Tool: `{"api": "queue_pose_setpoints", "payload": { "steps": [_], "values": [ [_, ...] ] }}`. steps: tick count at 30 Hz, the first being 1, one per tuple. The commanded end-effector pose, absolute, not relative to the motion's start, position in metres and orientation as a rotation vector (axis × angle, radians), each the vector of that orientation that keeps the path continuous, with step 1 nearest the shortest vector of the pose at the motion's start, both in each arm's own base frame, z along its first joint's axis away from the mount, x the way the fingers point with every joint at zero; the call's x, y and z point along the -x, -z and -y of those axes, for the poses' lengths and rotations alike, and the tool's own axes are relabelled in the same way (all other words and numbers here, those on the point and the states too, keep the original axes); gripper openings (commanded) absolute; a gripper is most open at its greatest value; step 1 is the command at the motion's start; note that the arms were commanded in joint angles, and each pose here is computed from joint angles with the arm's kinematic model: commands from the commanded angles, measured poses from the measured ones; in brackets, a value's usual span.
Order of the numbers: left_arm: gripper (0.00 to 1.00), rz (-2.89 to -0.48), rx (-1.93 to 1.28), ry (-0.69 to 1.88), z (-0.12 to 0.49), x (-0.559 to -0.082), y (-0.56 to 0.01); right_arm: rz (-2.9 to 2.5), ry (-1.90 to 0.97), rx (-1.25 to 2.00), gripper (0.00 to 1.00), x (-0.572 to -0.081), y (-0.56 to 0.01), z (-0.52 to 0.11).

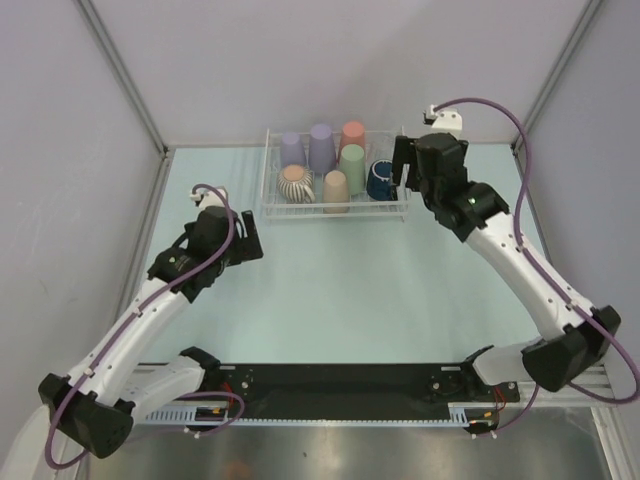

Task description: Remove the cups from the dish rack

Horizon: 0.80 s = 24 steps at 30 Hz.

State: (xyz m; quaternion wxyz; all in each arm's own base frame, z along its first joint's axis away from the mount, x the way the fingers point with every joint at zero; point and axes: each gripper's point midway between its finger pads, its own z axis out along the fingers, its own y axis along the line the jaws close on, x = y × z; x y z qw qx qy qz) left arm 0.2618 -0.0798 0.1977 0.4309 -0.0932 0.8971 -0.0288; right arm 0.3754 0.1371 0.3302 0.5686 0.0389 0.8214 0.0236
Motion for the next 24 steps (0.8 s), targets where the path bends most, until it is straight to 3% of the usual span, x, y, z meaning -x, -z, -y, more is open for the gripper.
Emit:
{"api": "queue_pose_setpoints", "payload": {
  "steps": [1, 4, 6, 7, 8, 9, 11, 12, 24],
  "values": [
    [1.0, -2.2, 0.208, 0.087, 0.083, -0.269, -0.209, -1.898, -0.063, -0.087, 0.91, -0.412, -0.343, -0.146],
    [1.0, -2.208, 0.196, 0.095, 0.086, -0.269, -0.205, -1.912, -0.053, -0.117, 0.86, -0.435, -0.332, -0.145],
    [1.0, -2.223, 0.188, 0.099, 0.088, -0.27, -0.201, -1.934, -0.063, -0.116, 0.73, -0.45, -0.32, -0.148],
    [1.0, -2.228, 0.182, 0.102, 0.089, -0.27, -0.2, -1.938, -0.07, -0.122, 0.65, -0.455, -0.317, -0.149],
    [1.0, -2.232, 0.175, 0.113, 0.09, -0.269, -0.2, -1.945, -0.069, -0.143, 0.42, -0.461, -0.314, -0.144],
    [1.0, -2.233, 0.172, 0.114, 0.091, -0.269, -0.2, -1.958, -0.066, -0.145, 0.41, -0.466, -0.308, -0.145],
    [1.0, -2.239, 0.165, 0.121, 0.093, -0.27, -0.198, -1.993, -0.067, -0.132, 0.59, -0.48, -0.294, -0.149],
    [1.0, -2.243, 0.159, 0.12, 0.093, -0.27, -0.197, -2.029, -0.049, -0.119, 0.62, -0.486, -0.278, -0.152],
    [1.0, -2.275, 0.146, 0.124, 0.098, -0.27, -0.189, -2.128, -0.078, -0.086, 0.6, -0.504, -0.222, -0.171]
  ]
}}
